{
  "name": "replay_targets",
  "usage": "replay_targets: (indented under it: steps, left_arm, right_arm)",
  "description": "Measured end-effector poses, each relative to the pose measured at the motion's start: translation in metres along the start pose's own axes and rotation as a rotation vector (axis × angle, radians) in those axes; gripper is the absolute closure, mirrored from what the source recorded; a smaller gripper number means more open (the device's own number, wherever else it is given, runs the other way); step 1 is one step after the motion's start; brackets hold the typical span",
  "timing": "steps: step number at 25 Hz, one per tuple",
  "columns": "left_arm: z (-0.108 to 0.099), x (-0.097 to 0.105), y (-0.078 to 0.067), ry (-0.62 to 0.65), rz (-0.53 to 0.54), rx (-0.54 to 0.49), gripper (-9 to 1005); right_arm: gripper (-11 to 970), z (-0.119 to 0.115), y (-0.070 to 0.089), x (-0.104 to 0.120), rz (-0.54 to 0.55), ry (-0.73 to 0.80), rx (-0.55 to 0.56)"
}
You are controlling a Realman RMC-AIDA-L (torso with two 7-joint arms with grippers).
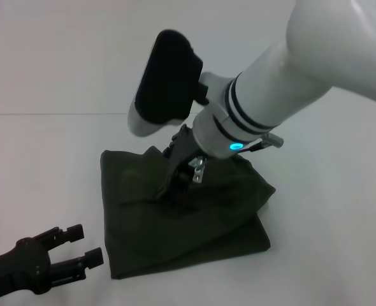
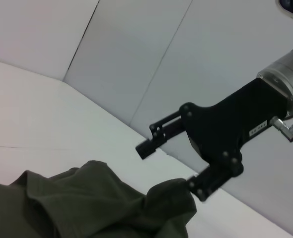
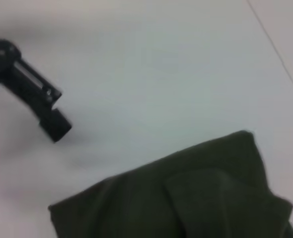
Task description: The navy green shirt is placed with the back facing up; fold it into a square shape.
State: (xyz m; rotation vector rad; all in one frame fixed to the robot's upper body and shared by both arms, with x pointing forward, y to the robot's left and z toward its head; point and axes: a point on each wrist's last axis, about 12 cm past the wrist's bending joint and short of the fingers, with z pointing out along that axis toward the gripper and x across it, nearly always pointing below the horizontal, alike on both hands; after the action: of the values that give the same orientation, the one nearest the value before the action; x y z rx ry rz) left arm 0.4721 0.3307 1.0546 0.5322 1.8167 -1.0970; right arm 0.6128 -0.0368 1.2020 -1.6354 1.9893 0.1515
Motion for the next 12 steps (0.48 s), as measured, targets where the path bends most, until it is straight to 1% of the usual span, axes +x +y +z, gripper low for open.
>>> replay_targets:
  steps: [3,7,12]
  left_arm:
    - [-0.003,0.004,0.000,-0.002,0.010,-0.018,76]
    - [-0.007,0.007,0.001,-0.011,0.005,-0.049,76]
    - [-0.005,0.011,-0.001,-0.014,-0.004,-0.054,76]
  right_arm:
    - [170,0.010,0.005,0.007,-0.022,0.038,-0.010]
    - [181,0.026,0.007,0.019,-0.034,0.081,-0.006]
    - [195,0.034,0.010,0.021,-0.092,0.074,0.018]
